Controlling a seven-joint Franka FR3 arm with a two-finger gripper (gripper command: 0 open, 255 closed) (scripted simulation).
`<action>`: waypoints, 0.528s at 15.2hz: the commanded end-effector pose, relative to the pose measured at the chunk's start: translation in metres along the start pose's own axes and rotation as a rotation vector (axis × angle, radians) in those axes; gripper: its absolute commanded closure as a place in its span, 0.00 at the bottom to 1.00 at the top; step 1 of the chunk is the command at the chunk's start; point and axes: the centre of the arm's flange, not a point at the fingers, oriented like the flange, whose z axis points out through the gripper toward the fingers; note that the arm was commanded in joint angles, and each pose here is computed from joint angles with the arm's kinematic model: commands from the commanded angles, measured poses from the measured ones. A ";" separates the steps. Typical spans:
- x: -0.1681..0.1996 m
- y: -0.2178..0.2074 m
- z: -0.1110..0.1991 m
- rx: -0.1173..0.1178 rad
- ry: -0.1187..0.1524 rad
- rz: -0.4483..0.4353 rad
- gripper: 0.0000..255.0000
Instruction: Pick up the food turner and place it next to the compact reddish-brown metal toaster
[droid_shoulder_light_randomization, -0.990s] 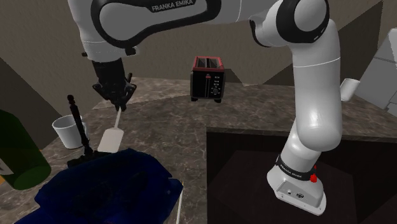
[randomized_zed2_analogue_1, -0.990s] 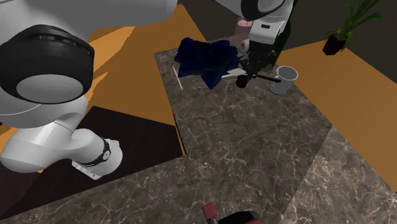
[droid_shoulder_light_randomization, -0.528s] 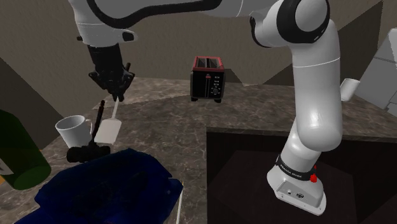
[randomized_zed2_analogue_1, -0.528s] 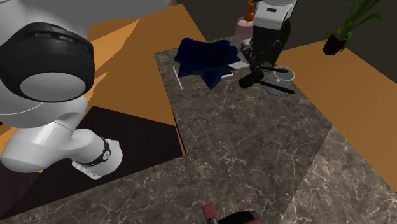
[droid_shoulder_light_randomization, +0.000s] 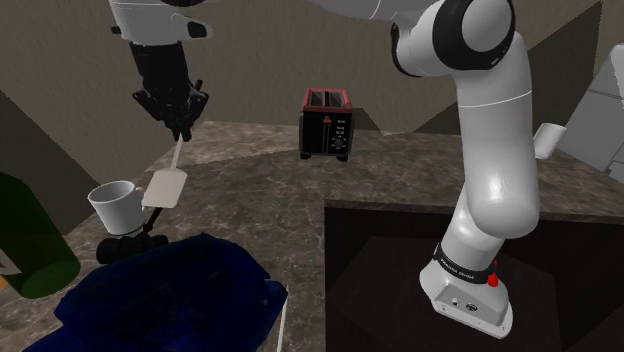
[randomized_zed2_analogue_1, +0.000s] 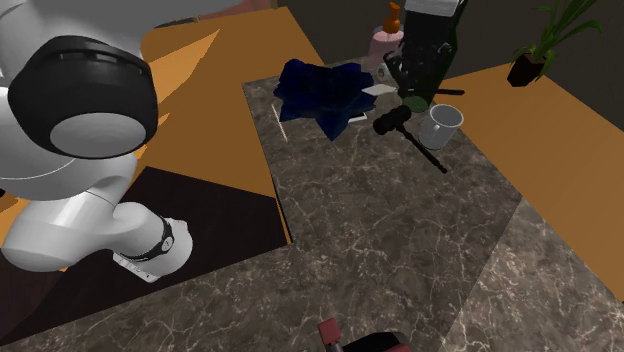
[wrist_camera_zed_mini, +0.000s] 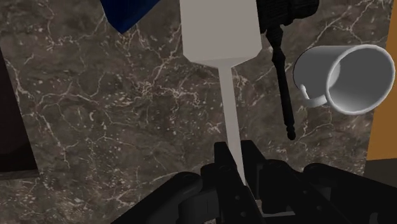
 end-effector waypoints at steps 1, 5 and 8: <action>0.000 -0.001 -0.011 0.000 0.000 0.000 1.00; 0.002 -0.001 -0.032 0.000 0.000 0.000 1.00; 0.003 -0.001 -0.046 0.000 0.000 0.000 1.00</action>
